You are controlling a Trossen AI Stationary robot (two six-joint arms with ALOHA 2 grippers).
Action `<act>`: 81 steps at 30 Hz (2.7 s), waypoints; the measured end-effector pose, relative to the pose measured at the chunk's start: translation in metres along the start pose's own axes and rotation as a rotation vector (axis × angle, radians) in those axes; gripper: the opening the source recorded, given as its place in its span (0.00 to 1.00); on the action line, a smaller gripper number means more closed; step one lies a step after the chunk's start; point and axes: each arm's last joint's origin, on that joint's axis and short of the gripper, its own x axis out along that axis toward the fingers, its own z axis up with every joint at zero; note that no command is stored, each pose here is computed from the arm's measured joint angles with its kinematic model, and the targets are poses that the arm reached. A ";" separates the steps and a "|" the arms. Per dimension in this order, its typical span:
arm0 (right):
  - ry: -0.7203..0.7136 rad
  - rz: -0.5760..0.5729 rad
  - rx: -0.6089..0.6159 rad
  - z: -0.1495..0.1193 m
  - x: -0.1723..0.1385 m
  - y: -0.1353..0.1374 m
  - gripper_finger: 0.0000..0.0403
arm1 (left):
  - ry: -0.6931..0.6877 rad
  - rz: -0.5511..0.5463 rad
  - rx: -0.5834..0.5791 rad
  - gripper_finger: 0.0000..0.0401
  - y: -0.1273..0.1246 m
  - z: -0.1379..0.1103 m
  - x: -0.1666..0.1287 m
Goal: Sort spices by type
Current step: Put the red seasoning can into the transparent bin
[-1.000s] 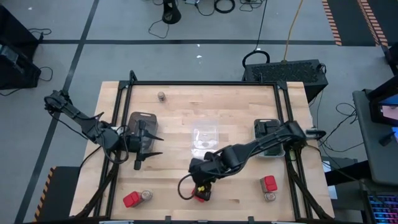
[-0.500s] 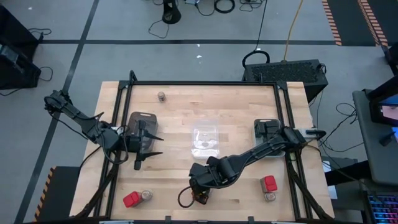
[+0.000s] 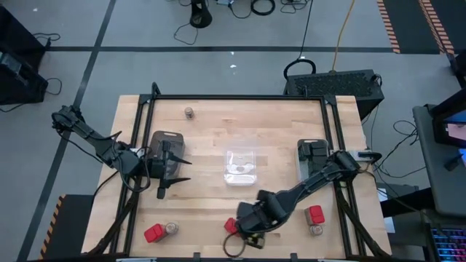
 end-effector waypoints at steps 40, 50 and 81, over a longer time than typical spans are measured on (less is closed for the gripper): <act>-0.078 0.108 0.129 0.042 0.047 -0.002 0.67 | 0.000 0.000 0.003 0.59 0.000 0.000 0.000; -0.121 0.116 0.136 0.042 0.051 0.004 0.67 | -0.001 0.000 0.002 0.59 0.000 0.000 0.000; -0.201 0.095 0.115 0.045 0.059 0.009 0.66 | 0.002 0.000 0.002 0.59 0.000 0.000 0.000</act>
